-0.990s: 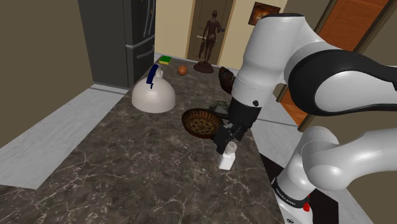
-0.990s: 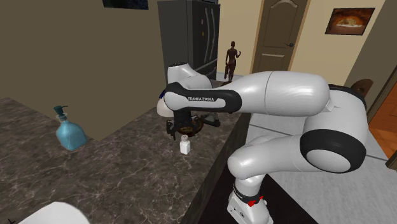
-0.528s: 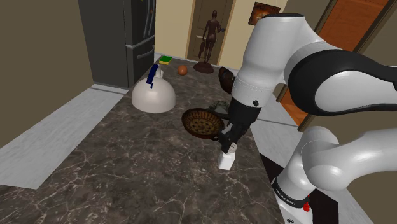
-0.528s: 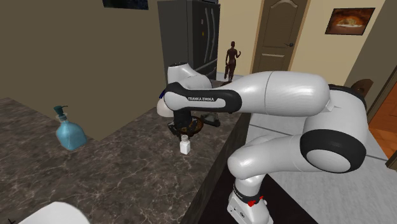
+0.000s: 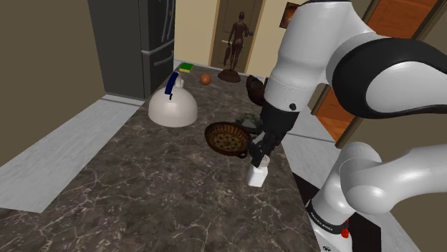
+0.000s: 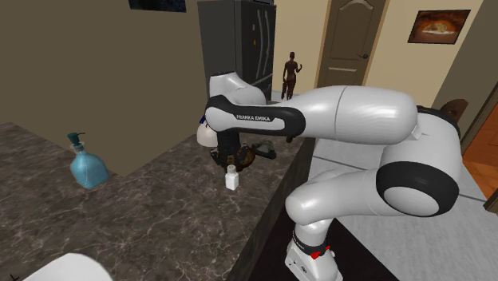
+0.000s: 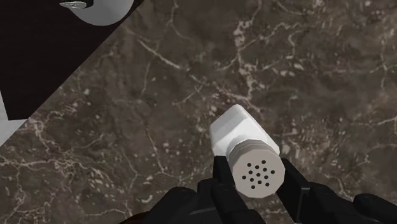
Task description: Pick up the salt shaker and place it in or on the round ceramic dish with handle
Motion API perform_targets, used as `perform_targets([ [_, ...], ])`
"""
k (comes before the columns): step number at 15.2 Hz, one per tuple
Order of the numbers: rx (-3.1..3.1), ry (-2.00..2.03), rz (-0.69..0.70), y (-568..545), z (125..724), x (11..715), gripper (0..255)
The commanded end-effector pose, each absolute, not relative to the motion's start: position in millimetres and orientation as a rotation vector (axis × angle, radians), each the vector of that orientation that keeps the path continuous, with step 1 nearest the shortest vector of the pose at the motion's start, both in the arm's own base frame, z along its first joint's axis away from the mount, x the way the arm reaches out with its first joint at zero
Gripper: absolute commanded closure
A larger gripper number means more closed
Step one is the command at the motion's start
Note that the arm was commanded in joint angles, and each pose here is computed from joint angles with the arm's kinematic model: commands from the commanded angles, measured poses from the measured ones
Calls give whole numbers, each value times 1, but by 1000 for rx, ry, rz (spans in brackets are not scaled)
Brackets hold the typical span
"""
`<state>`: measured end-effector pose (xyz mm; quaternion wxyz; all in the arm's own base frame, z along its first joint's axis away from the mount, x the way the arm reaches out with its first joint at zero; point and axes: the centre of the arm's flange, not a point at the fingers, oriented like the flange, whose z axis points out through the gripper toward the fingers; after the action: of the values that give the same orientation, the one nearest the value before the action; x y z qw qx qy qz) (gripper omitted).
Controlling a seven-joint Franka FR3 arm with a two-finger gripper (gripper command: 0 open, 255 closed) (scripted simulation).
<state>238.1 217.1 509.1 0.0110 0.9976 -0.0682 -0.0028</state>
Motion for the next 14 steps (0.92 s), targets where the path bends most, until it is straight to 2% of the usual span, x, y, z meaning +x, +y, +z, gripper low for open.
perform_targets([
  [1,3112,-213,-9,217,520,239,255],
  [14,3112,-213,-9,217,588,239,255],
])
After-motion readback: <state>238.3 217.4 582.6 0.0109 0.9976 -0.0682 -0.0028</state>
